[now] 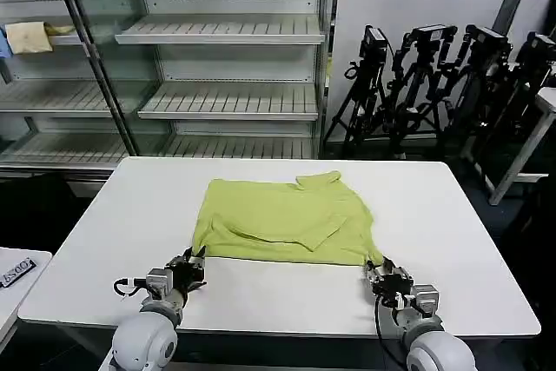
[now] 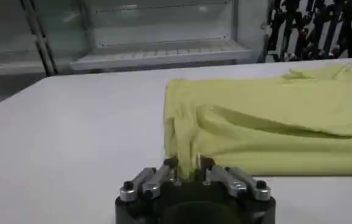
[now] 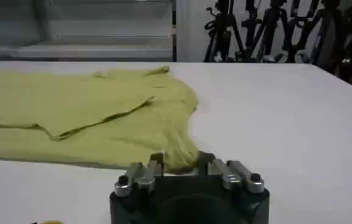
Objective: Fold and organize the clothes.
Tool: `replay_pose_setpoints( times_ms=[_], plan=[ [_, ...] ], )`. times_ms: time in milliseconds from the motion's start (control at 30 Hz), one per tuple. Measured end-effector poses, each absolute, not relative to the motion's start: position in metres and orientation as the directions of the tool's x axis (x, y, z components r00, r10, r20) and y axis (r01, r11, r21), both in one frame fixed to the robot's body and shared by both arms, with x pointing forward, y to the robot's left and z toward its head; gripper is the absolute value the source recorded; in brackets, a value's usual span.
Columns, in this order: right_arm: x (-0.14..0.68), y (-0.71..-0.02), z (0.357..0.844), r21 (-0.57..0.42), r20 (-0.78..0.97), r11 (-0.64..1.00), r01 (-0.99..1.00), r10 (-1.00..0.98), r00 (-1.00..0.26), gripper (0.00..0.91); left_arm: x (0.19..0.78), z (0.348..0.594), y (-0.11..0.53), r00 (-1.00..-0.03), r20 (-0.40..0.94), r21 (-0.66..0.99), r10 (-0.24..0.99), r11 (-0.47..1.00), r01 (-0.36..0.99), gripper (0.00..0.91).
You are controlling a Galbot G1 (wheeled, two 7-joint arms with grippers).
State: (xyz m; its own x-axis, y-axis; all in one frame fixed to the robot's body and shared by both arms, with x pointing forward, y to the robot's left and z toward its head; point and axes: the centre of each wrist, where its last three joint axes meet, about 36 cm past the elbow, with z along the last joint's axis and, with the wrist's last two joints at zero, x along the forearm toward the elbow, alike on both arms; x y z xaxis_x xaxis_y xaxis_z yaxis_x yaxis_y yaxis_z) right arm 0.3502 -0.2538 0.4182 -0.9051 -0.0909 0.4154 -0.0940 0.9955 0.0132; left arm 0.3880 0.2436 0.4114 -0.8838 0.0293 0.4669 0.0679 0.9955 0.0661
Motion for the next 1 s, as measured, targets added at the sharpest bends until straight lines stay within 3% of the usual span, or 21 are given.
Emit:
replay_pose_setpoints(
  times_ms=[1000],
  plan=[
    [0.295, -0.267, 0.444, -0.068, 0.43, 0.985, -0.158, -0.114, -0.896, 0.0, 0.336, 0.43, 0.263, -0.875, 0.483, 0.144, 0.018, 0.985, 0.099, 0.02]
  ],
)
